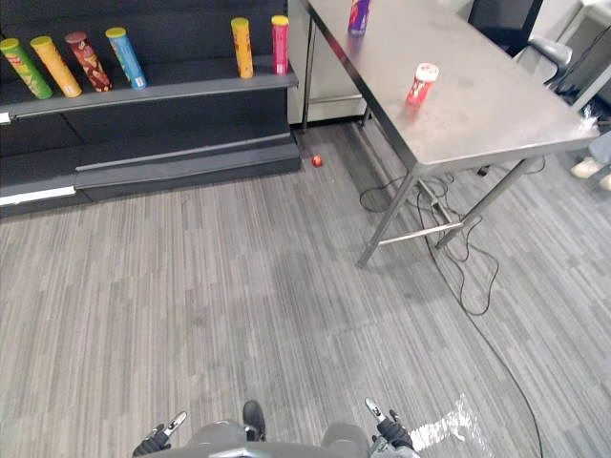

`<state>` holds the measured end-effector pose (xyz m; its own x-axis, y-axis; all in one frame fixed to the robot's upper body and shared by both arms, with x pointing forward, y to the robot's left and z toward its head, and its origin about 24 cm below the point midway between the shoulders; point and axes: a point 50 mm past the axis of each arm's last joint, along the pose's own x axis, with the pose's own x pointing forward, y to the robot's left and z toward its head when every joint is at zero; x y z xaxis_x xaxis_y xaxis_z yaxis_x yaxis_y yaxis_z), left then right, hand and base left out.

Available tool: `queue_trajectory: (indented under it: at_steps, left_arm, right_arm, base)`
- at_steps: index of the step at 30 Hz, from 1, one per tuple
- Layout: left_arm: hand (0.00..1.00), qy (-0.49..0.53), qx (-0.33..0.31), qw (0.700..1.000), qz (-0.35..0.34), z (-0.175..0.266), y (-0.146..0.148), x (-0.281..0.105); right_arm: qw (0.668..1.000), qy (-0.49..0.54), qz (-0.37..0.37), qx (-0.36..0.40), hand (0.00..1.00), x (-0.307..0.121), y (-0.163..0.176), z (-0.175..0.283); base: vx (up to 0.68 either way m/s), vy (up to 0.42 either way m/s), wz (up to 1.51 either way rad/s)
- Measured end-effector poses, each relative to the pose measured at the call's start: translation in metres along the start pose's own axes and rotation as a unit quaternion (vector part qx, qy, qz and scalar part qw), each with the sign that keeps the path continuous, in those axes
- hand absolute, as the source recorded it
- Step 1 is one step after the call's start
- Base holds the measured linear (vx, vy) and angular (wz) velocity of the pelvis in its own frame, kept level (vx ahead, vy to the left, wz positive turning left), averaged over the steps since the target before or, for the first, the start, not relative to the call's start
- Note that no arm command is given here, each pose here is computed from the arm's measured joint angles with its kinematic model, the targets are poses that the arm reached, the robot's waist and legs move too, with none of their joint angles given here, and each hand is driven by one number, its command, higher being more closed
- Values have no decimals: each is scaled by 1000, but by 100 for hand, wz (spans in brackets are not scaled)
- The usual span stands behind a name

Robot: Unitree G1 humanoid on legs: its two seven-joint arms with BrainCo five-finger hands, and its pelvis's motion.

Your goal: Put the gum and the chips on the shelf.

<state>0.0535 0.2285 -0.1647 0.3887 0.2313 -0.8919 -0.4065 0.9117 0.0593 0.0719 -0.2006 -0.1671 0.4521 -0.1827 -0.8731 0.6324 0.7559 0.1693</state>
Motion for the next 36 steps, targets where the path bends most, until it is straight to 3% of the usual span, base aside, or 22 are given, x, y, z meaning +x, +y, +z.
queue_trajectory:
  at_steps: [5, 12, 14, 22, 29, 36]
  left_arm:
    - [0, 13, 11, 1000, -13, -6, -9, 0]
    - [0, 17, -59, 998, -4, -11, -13, -1]
    - [0, 15, -88, 996, -17, -13, -29, -2]
    - [0, -19, -111, 992, -52, 6, -55, 1]
    - [0, -48, -117, 991, -42, 18, -46, 3]
    - [0, -64, -109, 992, -28, 24, -38, 3]
  right_arm:
    - [1000, -3, -19, -4, 0, -4, -17, 0]
    - [1000, 3, -25, -2, 0, -7, -21, -6]
    - [999, -15, -27, -9, 0, -7, -26, 3]
    - [999, -19, -27, -18, 0, -8, -29, 6]
    - [999, -23, -18, -17, 0, -6, -21, 8]
    - [1000, -18, -16, -17, 0, -5, -12, 2]
  base:
    - [230, -13, 31]
    - [409, -267, 30]
    - [629, -359, -1]
    - [394, -194, 30]
    - [298, 82, -8]
    - [280, 366, -9]
